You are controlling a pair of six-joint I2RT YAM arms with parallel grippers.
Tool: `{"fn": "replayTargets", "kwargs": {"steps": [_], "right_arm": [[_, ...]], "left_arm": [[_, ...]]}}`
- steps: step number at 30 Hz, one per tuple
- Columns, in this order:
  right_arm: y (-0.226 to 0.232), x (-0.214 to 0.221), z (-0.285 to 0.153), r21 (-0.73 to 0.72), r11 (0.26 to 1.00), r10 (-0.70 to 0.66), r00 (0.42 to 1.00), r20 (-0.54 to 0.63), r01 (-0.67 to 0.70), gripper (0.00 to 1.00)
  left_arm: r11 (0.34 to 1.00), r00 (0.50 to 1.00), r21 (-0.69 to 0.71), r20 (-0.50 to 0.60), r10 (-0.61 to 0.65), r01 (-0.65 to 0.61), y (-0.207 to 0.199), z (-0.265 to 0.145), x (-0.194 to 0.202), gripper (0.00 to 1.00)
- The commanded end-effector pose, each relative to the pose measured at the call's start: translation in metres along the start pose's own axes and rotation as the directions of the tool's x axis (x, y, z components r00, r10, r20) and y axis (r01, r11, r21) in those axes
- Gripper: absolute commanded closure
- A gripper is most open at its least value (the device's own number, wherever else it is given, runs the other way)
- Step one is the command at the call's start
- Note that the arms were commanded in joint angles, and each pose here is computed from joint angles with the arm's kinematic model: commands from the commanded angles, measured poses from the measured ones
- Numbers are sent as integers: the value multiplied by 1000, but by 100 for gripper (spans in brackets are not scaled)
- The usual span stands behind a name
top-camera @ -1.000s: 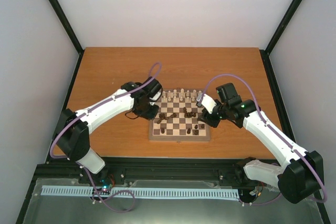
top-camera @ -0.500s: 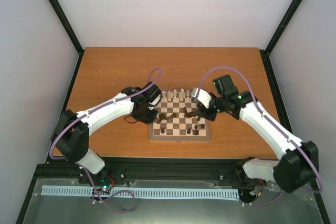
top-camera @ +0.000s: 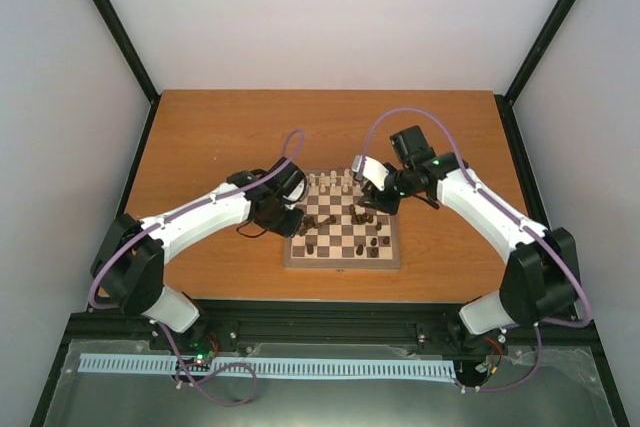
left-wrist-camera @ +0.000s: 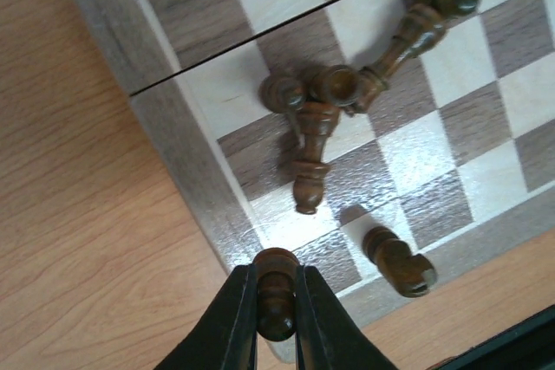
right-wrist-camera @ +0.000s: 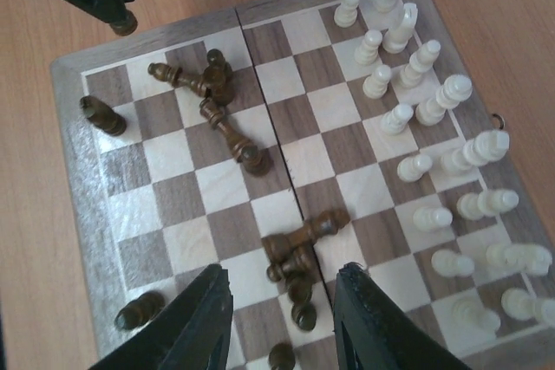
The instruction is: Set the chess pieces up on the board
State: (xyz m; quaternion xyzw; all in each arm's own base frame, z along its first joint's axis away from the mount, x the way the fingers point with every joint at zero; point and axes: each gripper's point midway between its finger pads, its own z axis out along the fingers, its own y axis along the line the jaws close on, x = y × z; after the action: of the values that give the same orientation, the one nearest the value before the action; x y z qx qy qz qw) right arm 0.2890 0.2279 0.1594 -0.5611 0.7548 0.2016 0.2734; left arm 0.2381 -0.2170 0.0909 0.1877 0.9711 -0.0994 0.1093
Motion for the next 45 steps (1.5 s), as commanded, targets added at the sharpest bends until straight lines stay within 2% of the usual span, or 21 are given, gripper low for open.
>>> {"fn": "replayTargets", "kwargs": {"steps": [1,4,8,13,19,29,45], "right_arm": [[7,8,-22,34,999,27,1000,16,-27,67],[6,24,-29,48,993,106,994,15,-107,67],[-4,36,-46,103,975,194,980,41,-197,67],[-22,56,-70,202,930,305,951,43,-307,67],[-24,88,-65,260,876,410,911,38,-405,67],[-29,94,-64,299,868,405,914,39,-397,67],[-31,98,-62,309,865,408,913,26,-395,66]], "left_arm": [[986,988,89,74,138,-144,-37,-18,-18,88],[957,958,69,73,278,-283,-65,-19,-23,88],[928,928,57,71,365,-369,-91,-15,-38,87],[902,905,81,23,424,-425,-117,8,-45,87],[884,887,85,-7,462,-460,-137,29,-49,88],[873,877,114,-24,480,-475,-155,45,-55,88],[872,875,140,-61,481,-470,-160,63,-48,87]]}}
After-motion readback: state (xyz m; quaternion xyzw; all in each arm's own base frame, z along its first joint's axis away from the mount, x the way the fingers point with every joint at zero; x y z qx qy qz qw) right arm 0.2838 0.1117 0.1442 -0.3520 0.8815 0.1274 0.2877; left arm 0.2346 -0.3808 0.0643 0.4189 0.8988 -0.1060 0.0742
